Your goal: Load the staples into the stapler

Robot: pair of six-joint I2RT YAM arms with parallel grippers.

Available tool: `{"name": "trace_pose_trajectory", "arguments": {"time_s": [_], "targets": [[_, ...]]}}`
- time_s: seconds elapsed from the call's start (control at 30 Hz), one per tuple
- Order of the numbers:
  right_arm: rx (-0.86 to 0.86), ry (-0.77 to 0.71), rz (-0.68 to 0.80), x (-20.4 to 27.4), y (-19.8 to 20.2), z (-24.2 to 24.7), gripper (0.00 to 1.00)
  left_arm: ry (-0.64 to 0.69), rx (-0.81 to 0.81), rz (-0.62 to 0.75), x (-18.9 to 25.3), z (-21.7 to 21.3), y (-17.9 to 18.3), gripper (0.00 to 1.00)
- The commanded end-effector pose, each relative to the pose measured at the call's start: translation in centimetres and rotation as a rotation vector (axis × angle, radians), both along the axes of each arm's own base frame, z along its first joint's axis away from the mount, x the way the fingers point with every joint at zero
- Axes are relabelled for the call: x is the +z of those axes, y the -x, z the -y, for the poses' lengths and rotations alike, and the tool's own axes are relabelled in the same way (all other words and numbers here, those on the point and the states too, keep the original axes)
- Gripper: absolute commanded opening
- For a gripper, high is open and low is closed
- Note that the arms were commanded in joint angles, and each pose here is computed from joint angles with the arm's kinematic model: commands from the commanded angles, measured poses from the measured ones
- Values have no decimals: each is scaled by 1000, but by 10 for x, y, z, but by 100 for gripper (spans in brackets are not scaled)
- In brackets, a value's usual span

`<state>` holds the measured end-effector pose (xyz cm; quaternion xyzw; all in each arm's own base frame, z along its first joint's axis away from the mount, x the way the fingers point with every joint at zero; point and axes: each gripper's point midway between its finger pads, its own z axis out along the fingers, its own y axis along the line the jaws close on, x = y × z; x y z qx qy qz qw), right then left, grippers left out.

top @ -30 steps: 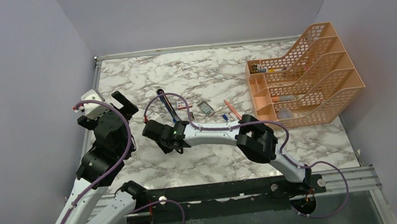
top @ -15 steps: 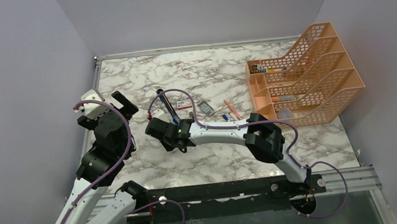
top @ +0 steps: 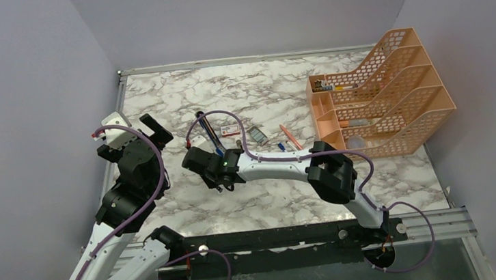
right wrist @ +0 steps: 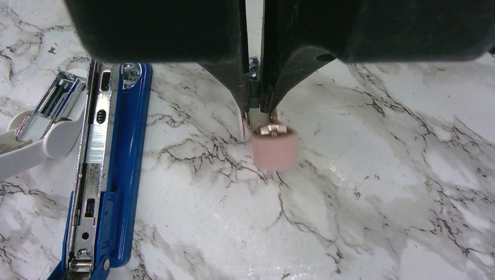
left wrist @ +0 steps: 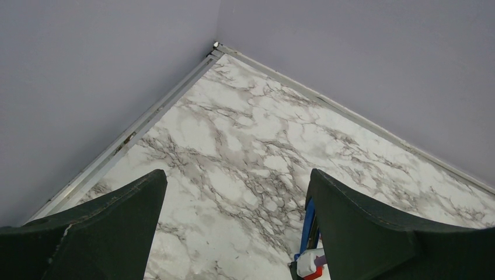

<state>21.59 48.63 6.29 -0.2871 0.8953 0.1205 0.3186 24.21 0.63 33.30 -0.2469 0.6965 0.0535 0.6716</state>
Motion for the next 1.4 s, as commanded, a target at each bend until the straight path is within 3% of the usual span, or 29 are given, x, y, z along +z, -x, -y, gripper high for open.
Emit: {"name": "trace_pose_trajectory", "arguments": {"time_s": [0.0,0.27,0.5,0.93,1.37], "targets": [[-17,-5,-6,0,3,0,14,11,-10,7,-1,1,0,93],[-30,-7,18,14,-1,8,15,12,-14,5,-2,2,-1,93],[-96,69,18,13,-3,69,15,16,-24,7,-2,4,-1,93],[-272,446,129,-9,-17,222,16,16,-36,2,-3,6,-2,93],[-312,632,205,-26,-26,251,16,11,-34,-3,-5,6,-3,93]]}}
